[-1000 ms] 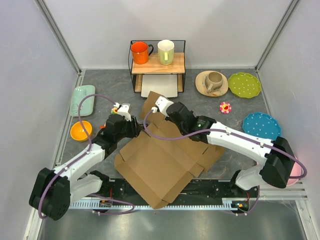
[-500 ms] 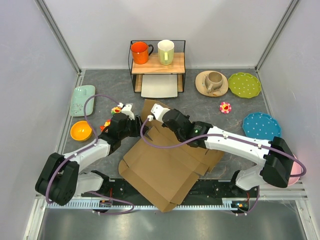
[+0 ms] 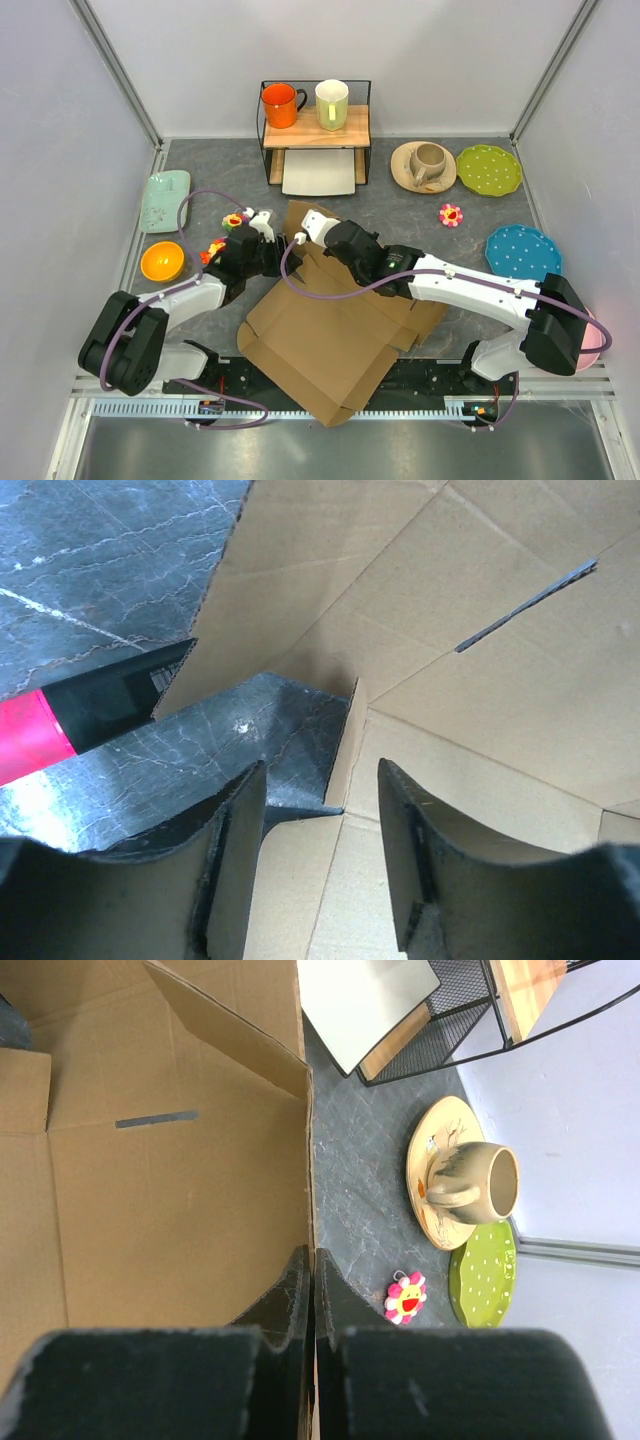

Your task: Fold the paper box

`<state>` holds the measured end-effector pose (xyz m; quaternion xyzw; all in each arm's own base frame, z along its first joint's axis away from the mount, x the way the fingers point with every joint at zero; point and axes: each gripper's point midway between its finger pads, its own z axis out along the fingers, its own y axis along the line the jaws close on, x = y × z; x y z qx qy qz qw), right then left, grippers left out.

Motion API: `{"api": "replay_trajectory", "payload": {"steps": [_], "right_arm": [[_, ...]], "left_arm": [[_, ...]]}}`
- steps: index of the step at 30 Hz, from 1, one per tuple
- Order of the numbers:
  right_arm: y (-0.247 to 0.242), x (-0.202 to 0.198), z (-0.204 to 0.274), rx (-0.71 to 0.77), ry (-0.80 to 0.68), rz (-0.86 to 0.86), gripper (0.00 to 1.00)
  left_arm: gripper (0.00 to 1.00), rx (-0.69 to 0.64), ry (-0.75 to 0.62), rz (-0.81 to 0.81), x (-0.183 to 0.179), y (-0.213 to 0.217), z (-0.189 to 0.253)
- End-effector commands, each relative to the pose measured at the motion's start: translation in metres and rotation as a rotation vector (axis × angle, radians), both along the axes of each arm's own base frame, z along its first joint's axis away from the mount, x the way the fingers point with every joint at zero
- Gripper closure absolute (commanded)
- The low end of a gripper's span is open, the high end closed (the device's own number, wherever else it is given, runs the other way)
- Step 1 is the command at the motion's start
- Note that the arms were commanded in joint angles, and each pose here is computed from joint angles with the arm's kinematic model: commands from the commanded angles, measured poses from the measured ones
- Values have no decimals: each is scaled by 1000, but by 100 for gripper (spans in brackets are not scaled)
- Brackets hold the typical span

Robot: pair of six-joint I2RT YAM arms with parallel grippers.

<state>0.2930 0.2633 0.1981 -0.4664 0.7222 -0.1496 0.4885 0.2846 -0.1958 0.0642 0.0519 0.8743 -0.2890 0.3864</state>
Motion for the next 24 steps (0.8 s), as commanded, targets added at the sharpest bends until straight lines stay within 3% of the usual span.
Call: {"api": "replay_trajectory", "payload": {"steps": [1, 3, 14, 19, 24], "right_arm": [[2, 0, 12, 57, -28, -16, 100], [4, 0, 10, 56, -24, -10, 100], [4, 2, 13, 59, -30, -20, 100], [8, 1, 10, 65, -22, -11, 100], [9, 1, 10, 67, -20, -10, 100]], "left_arm": [[50, -39, -47, -57, 8, -18, 15], [62, -25, -43, -91, 4, -25, 11], [73, 50, -144, -133, -11, -40, 11], [73, 61, -249, -183, -21, -49, 14], [59, 128, -319, -259, -33, -70, 8]]}}
